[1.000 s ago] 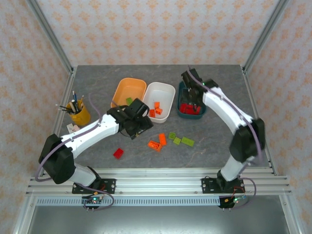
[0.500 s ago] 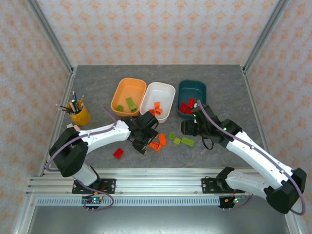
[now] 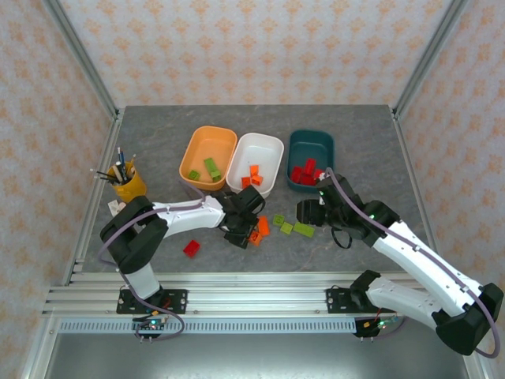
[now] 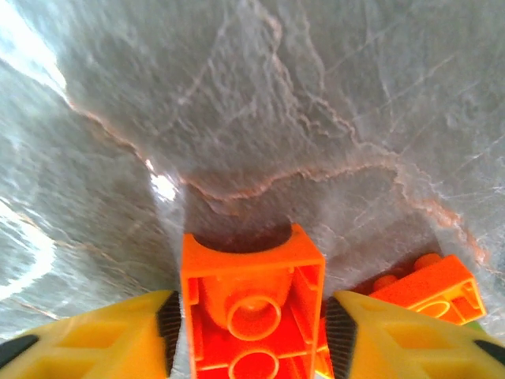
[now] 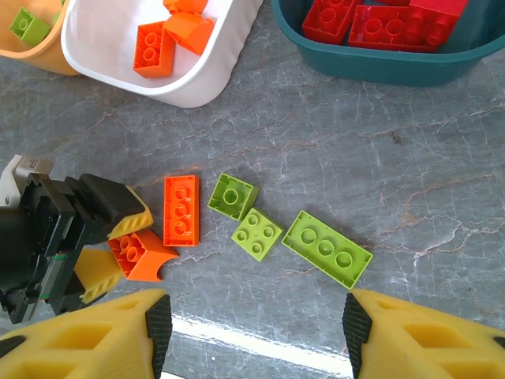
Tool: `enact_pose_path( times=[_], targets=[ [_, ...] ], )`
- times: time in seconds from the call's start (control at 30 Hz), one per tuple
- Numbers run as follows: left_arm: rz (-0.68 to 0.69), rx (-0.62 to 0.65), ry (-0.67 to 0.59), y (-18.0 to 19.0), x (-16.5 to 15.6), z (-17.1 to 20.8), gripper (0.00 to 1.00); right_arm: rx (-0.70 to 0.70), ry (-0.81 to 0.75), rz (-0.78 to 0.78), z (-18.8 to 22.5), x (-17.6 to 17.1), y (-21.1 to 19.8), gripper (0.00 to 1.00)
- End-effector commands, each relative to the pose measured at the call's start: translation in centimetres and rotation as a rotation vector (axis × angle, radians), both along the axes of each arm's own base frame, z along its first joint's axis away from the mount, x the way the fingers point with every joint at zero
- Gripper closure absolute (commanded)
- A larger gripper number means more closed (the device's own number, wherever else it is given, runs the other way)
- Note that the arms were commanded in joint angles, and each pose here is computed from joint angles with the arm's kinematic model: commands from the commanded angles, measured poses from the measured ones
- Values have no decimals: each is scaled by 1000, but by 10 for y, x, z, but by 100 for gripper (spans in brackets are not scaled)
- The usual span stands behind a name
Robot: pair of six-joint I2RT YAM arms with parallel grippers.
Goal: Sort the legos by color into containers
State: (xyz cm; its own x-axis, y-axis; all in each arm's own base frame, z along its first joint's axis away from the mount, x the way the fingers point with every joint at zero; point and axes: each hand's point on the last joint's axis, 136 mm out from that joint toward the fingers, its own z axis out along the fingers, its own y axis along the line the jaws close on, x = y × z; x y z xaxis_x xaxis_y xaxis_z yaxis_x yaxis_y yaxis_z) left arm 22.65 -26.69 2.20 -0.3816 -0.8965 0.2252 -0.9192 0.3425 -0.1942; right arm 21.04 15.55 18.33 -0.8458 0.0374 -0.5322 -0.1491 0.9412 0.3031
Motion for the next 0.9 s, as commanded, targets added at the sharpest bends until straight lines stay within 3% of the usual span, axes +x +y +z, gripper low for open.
enact_pose_path(
  times=[0.0,0.13,0.37,0.5,0.63,0.73,0.87],
  targets=[
    [34,22,-10,2,3,-7,55,-4,31,-3,-10,-3,1,39],
    [9,87,-88,14,12,21,67,4,21,-1,-6,0,3,39],
    [-121,204,-243,43,40,94,71,17,-41,-18,21,13,7,39],
    [-289,246,-324,44,89,128,72,52,-89,-40,43,28,15,38],
    [-564,345,-390,29,153,151,71,108,-134,-82,64,47,23,35],
    [-707,352,-390,11,191,138,72,177,-168,-121,80,61,27,30],
    [-794,356,-412,-3,232,122,72,247,-168,-160,92,73,28,27]
  ],
)
